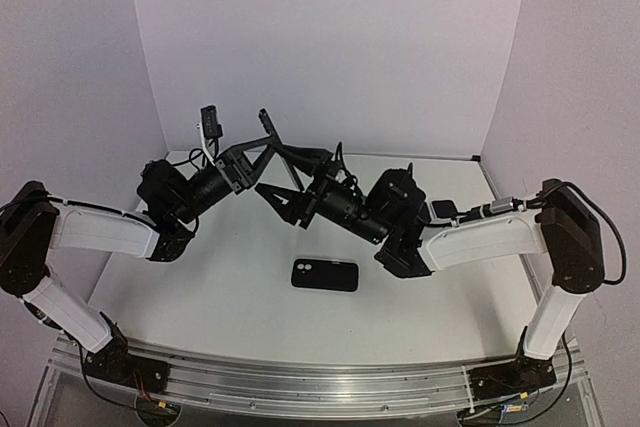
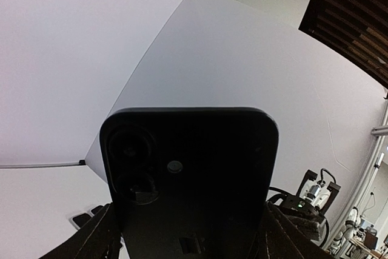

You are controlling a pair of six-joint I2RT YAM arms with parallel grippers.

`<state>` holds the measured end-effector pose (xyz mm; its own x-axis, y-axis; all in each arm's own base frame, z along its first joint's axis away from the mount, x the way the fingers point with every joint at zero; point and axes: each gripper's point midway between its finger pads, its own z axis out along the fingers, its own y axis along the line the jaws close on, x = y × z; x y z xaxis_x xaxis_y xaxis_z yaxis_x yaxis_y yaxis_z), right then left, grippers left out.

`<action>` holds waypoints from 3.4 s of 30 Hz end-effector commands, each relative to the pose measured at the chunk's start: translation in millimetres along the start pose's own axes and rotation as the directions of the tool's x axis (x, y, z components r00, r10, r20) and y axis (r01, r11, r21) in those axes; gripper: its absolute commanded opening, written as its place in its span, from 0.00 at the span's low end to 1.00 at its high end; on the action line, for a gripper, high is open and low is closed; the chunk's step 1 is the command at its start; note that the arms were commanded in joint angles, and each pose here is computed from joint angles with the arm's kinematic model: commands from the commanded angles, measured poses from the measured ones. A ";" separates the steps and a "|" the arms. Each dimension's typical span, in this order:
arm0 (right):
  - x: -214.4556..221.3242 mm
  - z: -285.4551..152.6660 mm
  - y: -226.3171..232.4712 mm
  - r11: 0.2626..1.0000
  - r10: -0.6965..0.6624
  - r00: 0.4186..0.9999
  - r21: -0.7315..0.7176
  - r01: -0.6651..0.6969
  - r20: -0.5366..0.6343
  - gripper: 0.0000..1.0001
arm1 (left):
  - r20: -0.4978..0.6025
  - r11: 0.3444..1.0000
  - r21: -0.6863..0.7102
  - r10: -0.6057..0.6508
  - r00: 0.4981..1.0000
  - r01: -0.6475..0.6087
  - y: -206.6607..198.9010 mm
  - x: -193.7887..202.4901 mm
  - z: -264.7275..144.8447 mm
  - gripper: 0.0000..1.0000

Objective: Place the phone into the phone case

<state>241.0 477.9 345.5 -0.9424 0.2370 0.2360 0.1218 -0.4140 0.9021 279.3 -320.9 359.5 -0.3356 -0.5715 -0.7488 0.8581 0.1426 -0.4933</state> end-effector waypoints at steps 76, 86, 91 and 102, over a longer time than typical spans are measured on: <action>-6.2 13.7 64.4 0.982 -0.013 0.996 -0.188 0.030 0.093 0.00 | 0.483 0.902 0.214 0.236 0.843 -0.375 -132.9 -94.1 -80.9 0.42; -44.0 -12.1 47.8 0.980 -0.127 0.963 -0.118 0.158 0.236 0.00 | 0.189 0.988 0.033 0.144 0.971 -0.153 -77.6 -46.5 -76.8 1.00; -87.2 -41.7 36.7 0.972 -0.204 0.914 -0.041 0.233 0.349 0.00 | 0.062 0.988 -0.134 0.080 0.995 -0.071 -50.1 -21.3 -98.7 1.00; -164.1 -127.8 -18.6 0.920 -0.365 0.870 0.272 0.282 0.333 0.00 | -0.231 0.647 -0.756 -0.407 0.884 0.101 52.9 68.6 -131.5 1.00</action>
<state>359.5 364.3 231.9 -0.7282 0.6813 0.0750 0.0050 -0.1042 0.9945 232.5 -239.6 315.2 -0.4795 -0.5065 -0.7166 0.5766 0.4337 -0.6924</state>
